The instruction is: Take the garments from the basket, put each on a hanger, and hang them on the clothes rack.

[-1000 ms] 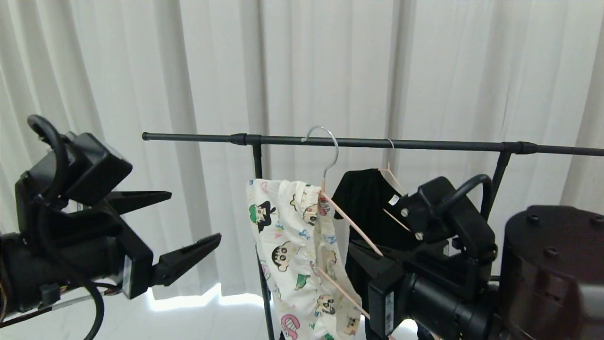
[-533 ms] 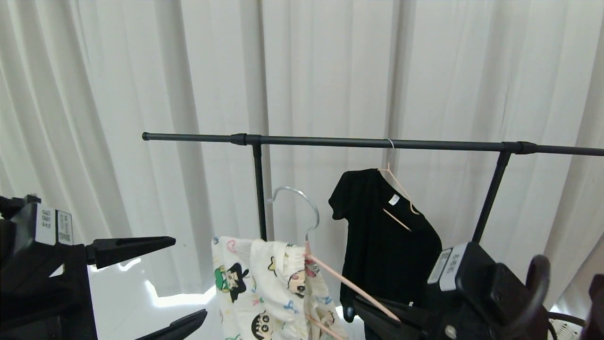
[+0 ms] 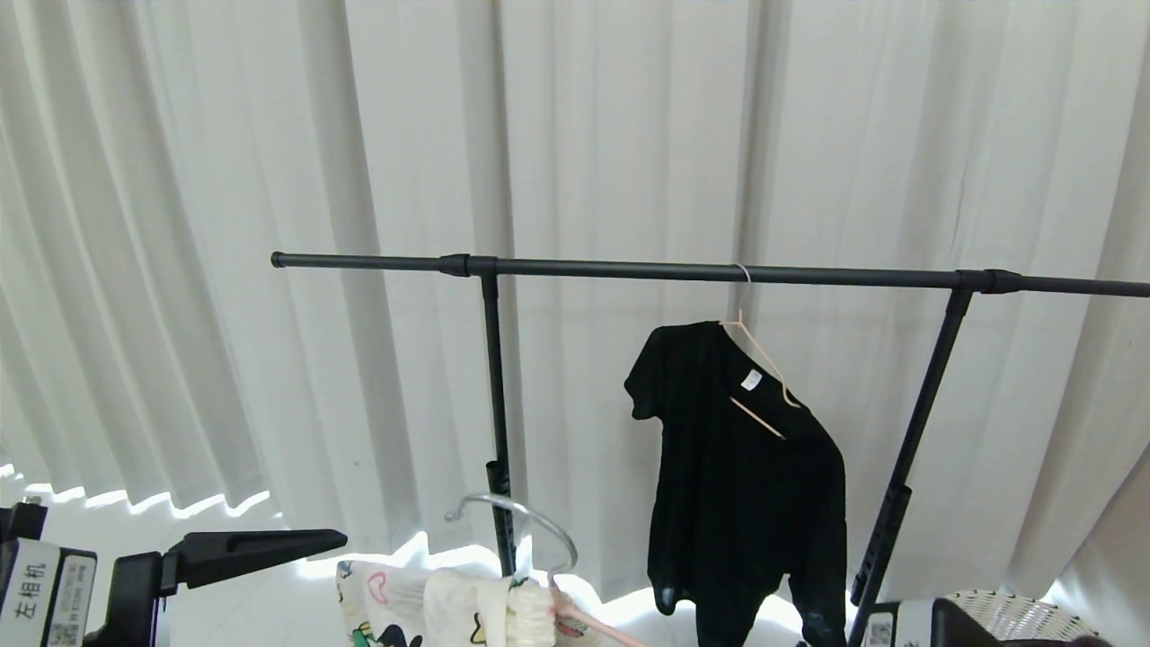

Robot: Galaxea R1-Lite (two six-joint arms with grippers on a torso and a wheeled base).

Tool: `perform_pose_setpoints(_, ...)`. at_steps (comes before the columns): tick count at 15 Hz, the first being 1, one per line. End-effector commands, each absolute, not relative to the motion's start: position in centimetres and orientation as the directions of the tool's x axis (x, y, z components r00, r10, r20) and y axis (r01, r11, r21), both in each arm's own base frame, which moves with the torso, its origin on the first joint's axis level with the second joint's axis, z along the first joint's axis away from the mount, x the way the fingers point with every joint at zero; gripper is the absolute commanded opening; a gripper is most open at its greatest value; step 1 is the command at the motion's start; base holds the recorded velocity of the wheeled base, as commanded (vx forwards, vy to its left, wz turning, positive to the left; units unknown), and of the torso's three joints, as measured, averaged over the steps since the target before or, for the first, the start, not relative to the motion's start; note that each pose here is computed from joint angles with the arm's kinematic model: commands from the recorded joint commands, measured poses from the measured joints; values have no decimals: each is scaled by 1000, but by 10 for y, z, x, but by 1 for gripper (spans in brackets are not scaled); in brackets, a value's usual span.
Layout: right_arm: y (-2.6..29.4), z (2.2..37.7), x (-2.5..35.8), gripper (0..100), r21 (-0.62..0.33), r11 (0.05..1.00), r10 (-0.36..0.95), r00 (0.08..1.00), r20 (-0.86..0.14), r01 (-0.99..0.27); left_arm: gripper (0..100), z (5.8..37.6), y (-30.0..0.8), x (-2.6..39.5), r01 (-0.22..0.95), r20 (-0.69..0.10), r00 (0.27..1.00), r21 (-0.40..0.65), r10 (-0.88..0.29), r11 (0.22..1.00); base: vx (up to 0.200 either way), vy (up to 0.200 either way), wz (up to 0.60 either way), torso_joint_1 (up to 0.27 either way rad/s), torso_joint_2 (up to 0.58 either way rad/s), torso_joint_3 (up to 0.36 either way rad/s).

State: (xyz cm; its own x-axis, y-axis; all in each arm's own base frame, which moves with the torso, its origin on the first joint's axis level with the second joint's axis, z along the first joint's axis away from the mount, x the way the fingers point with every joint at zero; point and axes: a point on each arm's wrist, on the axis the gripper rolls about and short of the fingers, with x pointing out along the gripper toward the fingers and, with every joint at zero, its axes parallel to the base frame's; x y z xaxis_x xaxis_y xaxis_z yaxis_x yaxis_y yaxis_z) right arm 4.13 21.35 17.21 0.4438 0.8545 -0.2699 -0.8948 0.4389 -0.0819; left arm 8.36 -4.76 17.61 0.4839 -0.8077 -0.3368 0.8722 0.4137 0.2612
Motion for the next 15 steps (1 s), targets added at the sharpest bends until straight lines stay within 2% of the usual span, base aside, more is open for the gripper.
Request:
perform_pose_setpoints(1,214,167,30,0,-89,388,871,396,-289,-917,100,170,-49,81,887,-354,458,248,-815,390,0,0,0,0,0,0)
perform_pose_setpoints(7,218,167,20,0,-94,345,888,357,-291,-934,100,157,-56,69,937,-383,337,225,-860,267,0,0,0,0,0,0)
perform_pose_setpoints(15,219,166,9,0,-114,292,904,313,-292,-950,100,141,-56,67,946,-436,300,248,-848,207,0,0,0,0,0,0)
